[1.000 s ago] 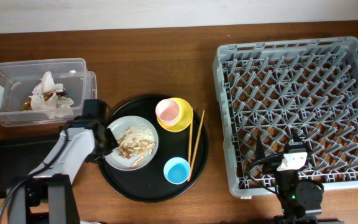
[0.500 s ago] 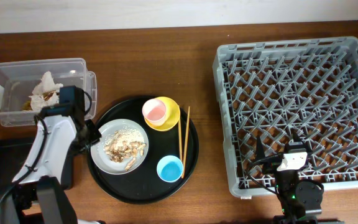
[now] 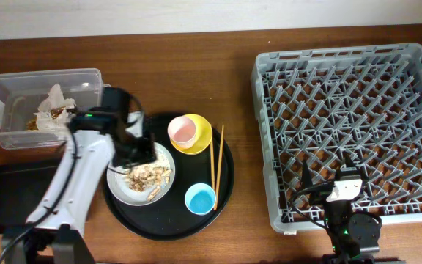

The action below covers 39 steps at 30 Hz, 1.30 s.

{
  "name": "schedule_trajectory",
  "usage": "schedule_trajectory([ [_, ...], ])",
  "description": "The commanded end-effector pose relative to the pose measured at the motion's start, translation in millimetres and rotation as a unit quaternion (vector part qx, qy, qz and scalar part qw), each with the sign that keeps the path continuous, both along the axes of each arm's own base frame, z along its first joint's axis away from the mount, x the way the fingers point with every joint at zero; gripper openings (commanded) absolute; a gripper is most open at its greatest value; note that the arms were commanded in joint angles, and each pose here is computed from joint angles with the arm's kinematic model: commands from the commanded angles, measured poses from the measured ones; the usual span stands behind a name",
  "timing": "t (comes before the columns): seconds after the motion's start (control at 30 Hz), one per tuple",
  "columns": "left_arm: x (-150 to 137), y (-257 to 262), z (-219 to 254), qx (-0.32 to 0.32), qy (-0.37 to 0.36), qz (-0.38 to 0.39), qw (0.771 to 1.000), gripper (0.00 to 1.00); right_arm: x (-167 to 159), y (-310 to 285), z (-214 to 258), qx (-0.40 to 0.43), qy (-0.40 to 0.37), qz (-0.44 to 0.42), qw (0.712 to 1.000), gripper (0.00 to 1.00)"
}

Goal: Sort waste into correct bins and load items into the dishwasher rack

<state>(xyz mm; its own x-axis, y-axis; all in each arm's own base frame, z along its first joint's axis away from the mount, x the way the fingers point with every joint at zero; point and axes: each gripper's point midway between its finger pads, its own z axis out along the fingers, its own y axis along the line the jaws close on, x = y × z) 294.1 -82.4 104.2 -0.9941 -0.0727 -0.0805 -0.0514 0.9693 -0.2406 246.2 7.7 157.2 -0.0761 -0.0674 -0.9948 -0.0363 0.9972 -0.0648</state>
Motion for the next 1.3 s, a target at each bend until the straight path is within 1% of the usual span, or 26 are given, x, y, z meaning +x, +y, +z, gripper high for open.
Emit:
schedule_trajectory([
  [0.0, -14.0, -33.3, -4.0, 0.020, -0.005, -0.032, 0.999, 0.38, -0.2, -2.5, -2.5, -0.003, 0.002, -0.006, 1.000, 0.98],
  [0.07, -18.6, -27.1, -12.0, 0.084, -0.006, 0.009, 0.996, 0.38, -0.2, -2.5, -2.5, -0.003, 0.002, -0.006, 1.000, 0.98],
  [0.13, -25.1, -31.1, -17.9, 0.107, -0.008, 0.015, 0.994, 0.38, -0.2, -2.5, -2.5, -0.003, 0.002, -0.006, 1.000, 0.98],
  [0.2, -29.8, -38.6, -23.6, 0.105, -0.008, 0.001, 0.994, 0.37, -0.2, -2.5, -2.5, -0.003, 0.002, -0.006, 1.000, 0.98],
  [0.23, -31.2, -40.7, -26.5, 0.106, -0.010, -0.004, 0.994, 0.33, -0.2, -2.5, -2.5, -0.003, 0.002, -0.006, 1.000, 0.98],
  [0.27, -32.2, -44.2, -32.2, 0.103, -0.013, -0.006, 0.995, 0.33, -0.2, -2.5, -2.5, -0.003, 0.002, -0.006, 1.000, 0.98],
  [0.47, -34.2, -51.7, -52.0, 0.097, -0.029, -0.018, 0.995, 0.32, -0.2, -2.5, -2.5, -0.003, 0.002, -0.006, 1.000, 0.98],
  [0.57, -31.4, -40.9, -59.7, 0.121, -0.041, 0.010, 0.992, 0.26, -0.2, -2.5, -2.5, -0.003, 0.002, -0.006, 1.000, 0.98],
  [0.63, -30.0, -34.7, -63.7, 0.139, -0.046, 0.017, 0.989, 0.25, -0.2, -2.5, -2.5, -0.003, 0.002, -0.006, 1.000, 0.98],
  [0.83, -27.8, -36.4, -81.1, 0.147, -0.032, 0.013, 0.988, 0.24, -0.2, -2.5, -2.5, -0.003, 0.002, -0.006, 1.000, 0.98],
  [1.03, -32.9, -40.1, -96.5, 0.159, -0.013, -0.001, 0.987, 0.23, -0.2, -2.5, -2.5, -0.003, 0.002, -0.006, 1.000, 0.98],
  [1.07, -34.0, -42.0, -97.9, 0.159, -0.012, -0.005, 0.987, 0.22, -0.2, -2.5, -2.5, -0.003, 0.002, -0.006, 1.000, 0.98],
  [1.13, -34.6, -45.6, -97.9, 0.158, -0.015, -0.011, 0.987, 0.16, -0.2, -2.5, -2.5, -0.003, 0.002, -0.006, 1.000, 0.98],
  [1.27, -33.9, -46.4, -97.5, 0.161, -0.019, -0.013, 0.987, 0.15, -0.2, -2.5, -2.5, -0.003, 0.002, -0.006, 1.000, 0.98],
])
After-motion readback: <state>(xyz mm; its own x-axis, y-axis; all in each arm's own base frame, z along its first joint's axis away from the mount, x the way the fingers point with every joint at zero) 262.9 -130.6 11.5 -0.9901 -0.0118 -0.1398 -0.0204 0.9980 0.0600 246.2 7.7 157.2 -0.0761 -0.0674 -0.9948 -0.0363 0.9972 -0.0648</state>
